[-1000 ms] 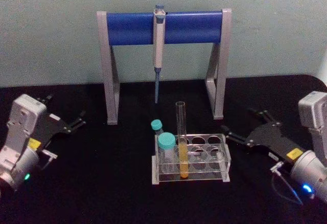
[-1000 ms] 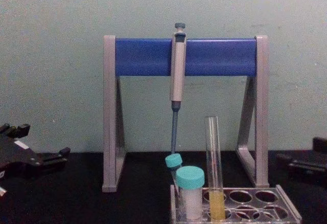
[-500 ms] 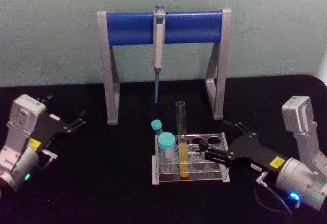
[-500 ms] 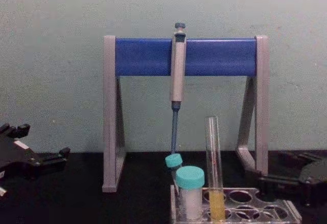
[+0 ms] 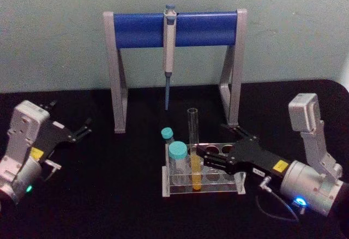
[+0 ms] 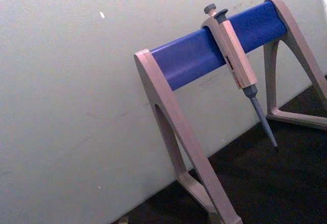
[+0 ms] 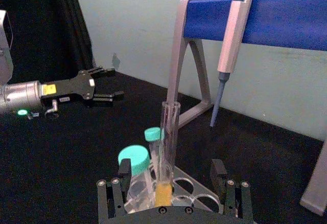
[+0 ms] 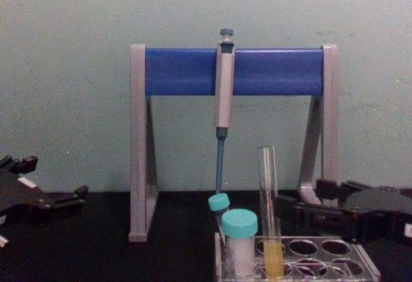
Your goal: Pick up the test tube from the test tube rack, shake it, then place it back into the test tube rack.
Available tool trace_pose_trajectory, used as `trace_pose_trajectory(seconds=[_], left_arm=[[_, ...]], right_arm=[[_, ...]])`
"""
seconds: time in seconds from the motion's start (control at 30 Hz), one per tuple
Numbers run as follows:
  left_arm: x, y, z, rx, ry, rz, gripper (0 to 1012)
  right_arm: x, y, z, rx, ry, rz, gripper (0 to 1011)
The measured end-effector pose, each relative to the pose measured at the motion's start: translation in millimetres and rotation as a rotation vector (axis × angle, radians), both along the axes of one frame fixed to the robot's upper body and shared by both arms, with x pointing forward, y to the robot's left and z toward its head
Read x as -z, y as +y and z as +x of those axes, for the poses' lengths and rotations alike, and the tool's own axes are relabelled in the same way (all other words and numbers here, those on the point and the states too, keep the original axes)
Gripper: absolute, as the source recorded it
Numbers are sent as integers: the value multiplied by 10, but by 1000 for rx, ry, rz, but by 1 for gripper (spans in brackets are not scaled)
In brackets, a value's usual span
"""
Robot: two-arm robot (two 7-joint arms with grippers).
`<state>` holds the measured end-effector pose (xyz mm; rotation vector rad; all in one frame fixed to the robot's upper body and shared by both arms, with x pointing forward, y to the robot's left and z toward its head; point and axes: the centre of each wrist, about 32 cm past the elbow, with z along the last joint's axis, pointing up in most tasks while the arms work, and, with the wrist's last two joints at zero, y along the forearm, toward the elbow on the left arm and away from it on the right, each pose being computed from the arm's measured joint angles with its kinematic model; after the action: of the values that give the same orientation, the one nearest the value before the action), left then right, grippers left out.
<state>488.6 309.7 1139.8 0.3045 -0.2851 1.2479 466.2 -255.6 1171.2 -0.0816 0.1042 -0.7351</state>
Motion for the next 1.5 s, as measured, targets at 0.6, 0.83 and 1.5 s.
trace_pose_trajectory(seconds=[0.6,0.83,1.5], left_arm=[[0,0,0,0,0,0,1001],[0,0,0,0,0,0,1001],[0,0,0,0,0,0,1001]], right_arm=[[-22,153,265,-37,12,-19,1000],[-34,184,303,-51,17,-29,1000],[-37,209,325,-52,20,-43,1000]])
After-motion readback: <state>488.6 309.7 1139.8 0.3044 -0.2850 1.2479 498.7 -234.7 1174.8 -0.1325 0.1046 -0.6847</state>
